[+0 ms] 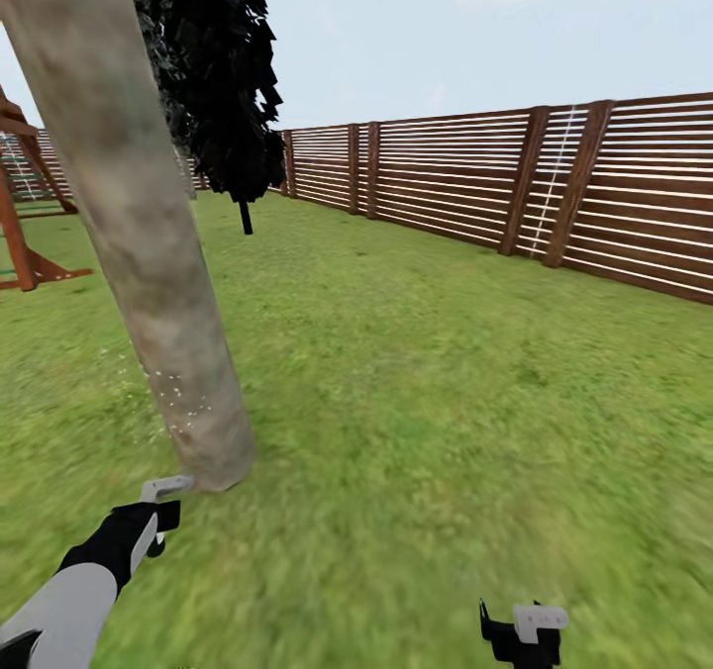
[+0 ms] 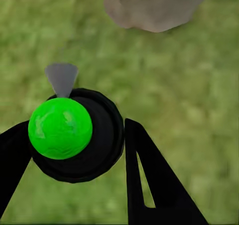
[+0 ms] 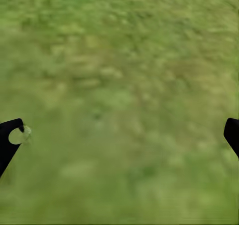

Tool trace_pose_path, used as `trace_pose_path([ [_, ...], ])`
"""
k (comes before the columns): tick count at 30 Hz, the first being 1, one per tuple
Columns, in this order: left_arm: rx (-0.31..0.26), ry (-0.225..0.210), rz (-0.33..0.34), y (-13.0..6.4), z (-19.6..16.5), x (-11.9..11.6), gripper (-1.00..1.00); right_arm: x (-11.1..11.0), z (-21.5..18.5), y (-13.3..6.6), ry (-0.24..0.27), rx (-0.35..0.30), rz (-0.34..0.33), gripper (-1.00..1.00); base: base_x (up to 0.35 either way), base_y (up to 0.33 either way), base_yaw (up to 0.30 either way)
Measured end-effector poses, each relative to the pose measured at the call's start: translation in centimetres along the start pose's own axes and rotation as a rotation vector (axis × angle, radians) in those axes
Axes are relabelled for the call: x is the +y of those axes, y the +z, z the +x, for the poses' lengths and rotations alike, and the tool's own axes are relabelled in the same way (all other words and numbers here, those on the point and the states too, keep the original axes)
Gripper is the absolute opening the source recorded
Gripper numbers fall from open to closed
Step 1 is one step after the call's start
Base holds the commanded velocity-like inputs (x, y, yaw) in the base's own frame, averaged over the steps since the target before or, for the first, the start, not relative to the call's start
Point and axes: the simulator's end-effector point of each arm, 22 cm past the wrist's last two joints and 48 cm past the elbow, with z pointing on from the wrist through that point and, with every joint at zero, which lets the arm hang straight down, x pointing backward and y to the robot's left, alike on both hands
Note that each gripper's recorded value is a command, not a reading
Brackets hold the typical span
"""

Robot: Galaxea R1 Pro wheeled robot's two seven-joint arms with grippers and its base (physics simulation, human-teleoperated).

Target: In the garden, pick up the pesticide atomizer on the floor and spray pesticide onto both trees until each tree trunk is fully covered.

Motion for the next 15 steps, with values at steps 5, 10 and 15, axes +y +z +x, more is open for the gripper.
trace_pose_path([
  [5, 0.004, 0.02, -0.012, 0.1, 0.4, 0.4, -1.0, 0.0, 0.0, 0.0, -0.001, 0.001, -0.001, 1.0, 0.235, -0.162, 0.018],
  [10, -0.067, 0.06, -0.072, 0.1, -0.6, 1.5, -1.0, 0.0, 0.0, 0.0, -0.001, 0.0, -0.001, 1.0, 0.211, -0.182, 0.015],
  [15, -0.068, 0.056, -0.069, 0.1, -0.6, 1.3, -1.0, 0.0, 0.0, 0.0, 0.0, 0.0, 0.0, 1.0, 0.048, -0.266, 0.243],
])
